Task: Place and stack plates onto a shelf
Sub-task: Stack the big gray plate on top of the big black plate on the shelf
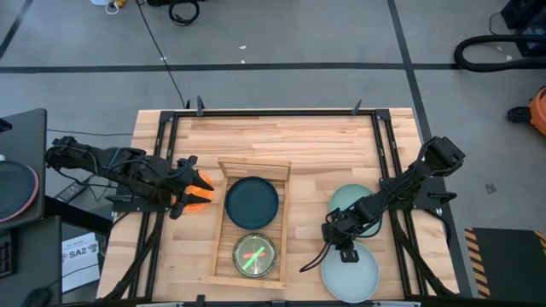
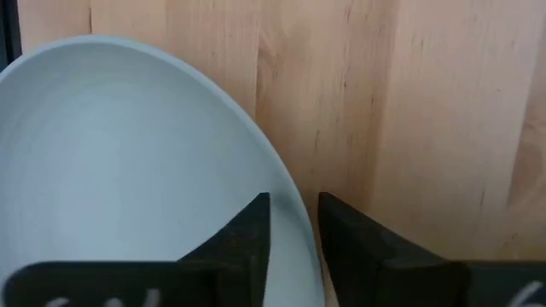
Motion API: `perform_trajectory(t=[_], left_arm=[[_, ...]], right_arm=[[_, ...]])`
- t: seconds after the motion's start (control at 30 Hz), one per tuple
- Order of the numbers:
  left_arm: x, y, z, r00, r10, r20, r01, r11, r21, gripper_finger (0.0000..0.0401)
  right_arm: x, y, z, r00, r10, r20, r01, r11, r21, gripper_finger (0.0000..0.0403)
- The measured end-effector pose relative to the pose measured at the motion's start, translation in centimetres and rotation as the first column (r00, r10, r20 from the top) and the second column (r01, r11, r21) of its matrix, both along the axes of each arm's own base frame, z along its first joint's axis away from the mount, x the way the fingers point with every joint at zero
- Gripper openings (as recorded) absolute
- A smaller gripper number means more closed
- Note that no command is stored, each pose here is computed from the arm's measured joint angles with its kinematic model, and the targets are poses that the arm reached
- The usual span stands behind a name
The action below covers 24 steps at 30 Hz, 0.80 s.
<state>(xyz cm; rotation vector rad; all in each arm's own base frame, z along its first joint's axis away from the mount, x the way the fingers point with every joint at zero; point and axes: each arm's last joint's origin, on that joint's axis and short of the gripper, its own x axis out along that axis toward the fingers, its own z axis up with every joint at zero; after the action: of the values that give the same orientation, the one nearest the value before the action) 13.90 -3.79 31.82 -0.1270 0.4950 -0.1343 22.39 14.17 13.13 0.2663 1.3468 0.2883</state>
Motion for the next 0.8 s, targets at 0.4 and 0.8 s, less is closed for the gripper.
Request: perform_trajectory(t=[0.4, 0.8], left_arm=[[0.0, 0.0, 0.0, 1.0, 0.0, -0.001, 0.0, 1.0, 0.001, 0.0176], [0.0, 0.0, -0.1, 1.0, 0.0, -0.006, 0.0, 1.0, 0.002, 0.0176]], right_arm=[[0.1, 0.1, 0.1, 1.0, 0.004, 0.011, -0.004, 1.0, 0.016, 0.0015], [1.3, 0.0, 1.1, 0.998, 0.001, 0.055, -0.003, 0.999, 0.039, 0.0017]])
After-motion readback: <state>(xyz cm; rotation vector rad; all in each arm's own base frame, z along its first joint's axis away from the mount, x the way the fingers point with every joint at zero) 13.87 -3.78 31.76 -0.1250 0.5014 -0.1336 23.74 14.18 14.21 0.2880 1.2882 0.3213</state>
